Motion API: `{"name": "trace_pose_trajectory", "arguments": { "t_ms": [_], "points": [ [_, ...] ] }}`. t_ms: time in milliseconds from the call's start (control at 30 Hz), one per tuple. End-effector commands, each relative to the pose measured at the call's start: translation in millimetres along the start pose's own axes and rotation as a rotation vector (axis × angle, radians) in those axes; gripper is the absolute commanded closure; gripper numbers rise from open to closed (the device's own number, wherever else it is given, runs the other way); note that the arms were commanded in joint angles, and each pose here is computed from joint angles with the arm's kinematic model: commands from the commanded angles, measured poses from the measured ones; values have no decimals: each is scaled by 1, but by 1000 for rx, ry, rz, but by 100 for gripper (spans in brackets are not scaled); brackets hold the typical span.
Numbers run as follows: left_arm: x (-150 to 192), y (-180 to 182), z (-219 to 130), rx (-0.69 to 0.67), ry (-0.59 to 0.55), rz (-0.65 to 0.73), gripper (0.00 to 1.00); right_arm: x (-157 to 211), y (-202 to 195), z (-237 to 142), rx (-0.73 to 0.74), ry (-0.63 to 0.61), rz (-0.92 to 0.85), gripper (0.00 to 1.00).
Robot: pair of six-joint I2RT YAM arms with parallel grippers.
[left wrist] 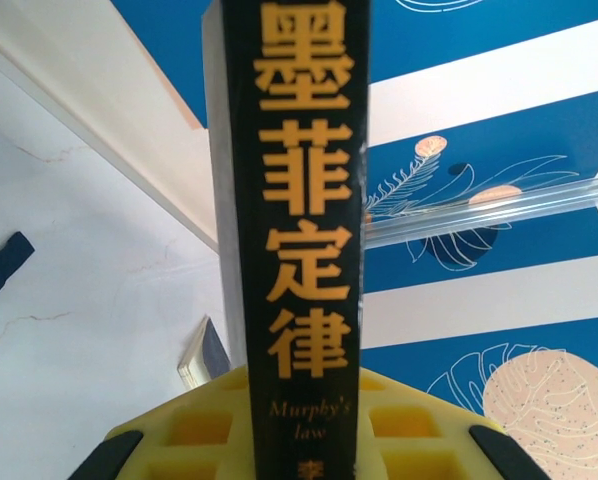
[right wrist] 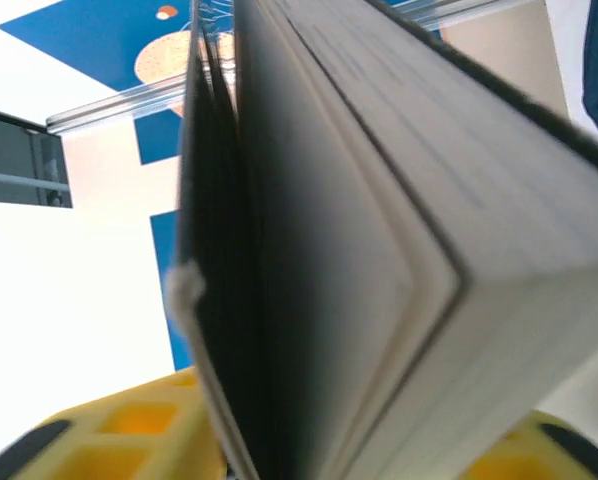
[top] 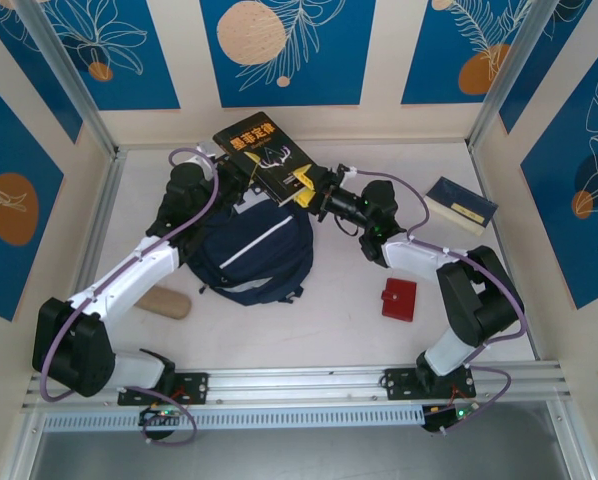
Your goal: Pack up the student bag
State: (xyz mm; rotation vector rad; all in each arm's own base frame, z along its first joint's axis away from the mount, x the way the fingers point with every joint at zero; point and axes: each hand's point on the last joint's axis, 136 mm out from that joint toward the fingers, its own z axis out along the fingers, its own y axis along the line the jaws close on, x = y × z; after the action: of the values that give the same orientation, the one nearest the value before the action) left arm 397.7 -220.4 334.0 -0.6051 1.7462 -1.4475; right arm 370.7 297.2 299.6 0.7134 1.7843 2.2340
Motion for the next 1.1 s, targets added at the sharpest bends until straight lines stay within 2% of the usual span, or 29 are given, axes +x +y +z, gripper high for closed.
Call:
{"name": "trace_pose_trajectory", "arguments": {
  "t_ms": [0,67,167,233,400,533,733,900,1067],
  "points": [
    [-6,-30,-9,96,-23,24,98,2,25,-2,-72,-3,-52,68],
    [-4,-24,-10,74,-20,28,90,0,25,-5,-62,-13,-64,77],
    [1,-4,-15,-11,-1,24,64,-4,24,-11,-21,-30,-100,86],
    [7,15,-19,-97,23,34,46,-7,21,-18,28,-52,-141,89],
    [23,67,-38,-326,103,113,15,-14,20,-42,155,-125,-261,93],
    [44,99,-52,-475,262,209,9,-23,20,-68,244,-184,-354,93],
    [76,130,-62,-619,516,403,9,-37,17,-115,394,-303,-478,93],
    [95,156,-64,-787,598,565,11,-45,17,-146,490,-422,-552,94],
    [109,168,-53,-919,706,794,14,-51,14,-161,536,-464,-564,94]
  ]
}}
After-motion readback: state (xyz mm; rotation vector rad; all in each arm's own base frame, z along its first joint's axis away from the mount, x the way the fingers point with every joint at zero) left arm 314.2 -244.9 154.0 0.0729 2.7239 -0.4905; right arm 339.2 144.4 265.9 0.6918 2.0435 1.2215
